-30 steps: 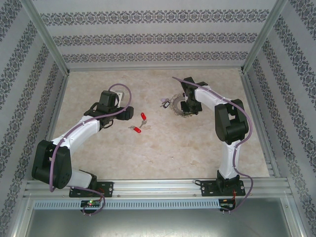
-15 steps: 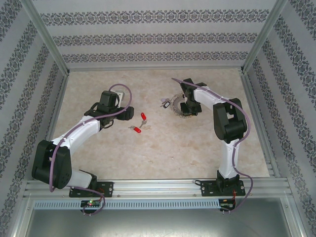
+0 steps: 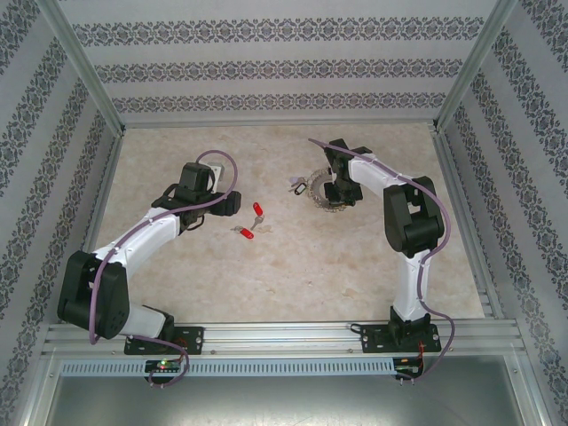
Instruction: Put the keys on the keyring
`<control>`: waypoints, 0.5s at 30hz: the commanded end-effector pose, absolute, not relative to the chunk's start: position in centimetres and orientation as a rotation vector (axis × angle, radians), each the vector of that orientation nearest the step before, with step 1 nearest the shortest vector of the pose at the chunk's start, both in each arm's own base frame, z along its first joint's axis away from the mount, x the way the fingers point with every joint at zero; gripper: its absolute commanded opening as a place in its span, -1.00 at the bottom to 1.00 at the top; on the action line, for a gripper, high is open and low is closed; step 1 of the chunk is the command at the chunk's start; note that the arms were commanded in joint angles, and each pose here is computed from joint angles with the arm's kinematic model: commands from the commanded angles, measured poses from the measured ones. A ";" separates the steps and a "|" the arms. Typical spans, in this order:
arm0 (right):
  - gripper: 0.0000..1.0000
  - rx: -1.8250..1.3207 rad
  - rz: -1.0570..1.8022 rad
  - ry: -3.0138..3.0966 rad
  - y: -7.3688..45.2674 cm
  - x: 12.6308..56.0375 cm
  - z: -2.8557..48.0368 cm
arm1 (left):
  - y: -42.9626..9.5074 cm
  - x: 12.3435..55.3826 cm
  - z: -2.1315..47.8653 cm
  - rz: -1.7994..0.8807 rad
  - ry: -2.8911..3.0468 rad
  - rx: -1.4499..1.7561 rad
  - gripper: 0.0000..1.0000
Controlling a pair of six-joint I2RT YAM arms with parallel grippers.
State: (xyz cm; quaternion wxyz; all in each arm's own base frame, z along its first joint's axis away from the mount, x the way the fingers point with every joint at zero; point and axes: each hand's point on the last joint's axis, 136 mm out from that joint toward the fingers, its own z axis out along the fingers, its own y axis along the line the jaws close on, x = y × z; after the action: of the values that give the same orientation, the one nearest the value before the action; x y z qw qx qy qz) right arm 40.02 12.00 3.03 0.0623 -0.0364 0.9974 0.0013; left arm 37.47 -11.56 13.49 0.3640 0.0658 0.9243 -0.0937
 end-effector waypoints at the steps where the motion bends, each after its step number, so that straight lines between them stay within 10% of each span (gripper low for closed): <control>1: -0.73 -0.124 -0.024 3.021 12.1 40.0 3.3 | -12.1 37.8 14.1 -0.226 2.365 0.208 0.79; 15: -0.90 -0.121 -0.029 3.006 12.1 40.0 4.4 | -12.2 37.9 14.2 -0.227 2.363 0.212 0.79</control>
State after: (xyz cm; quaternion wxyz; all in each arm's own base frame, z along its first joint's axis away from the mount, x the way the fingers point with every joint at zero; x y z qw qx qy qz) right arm 39.95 11.94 3.12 0.0610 -0.0370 0.9974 -0.0025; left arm 37.48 -11.57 13.50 0.3641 0.0660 0.9243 -0.0938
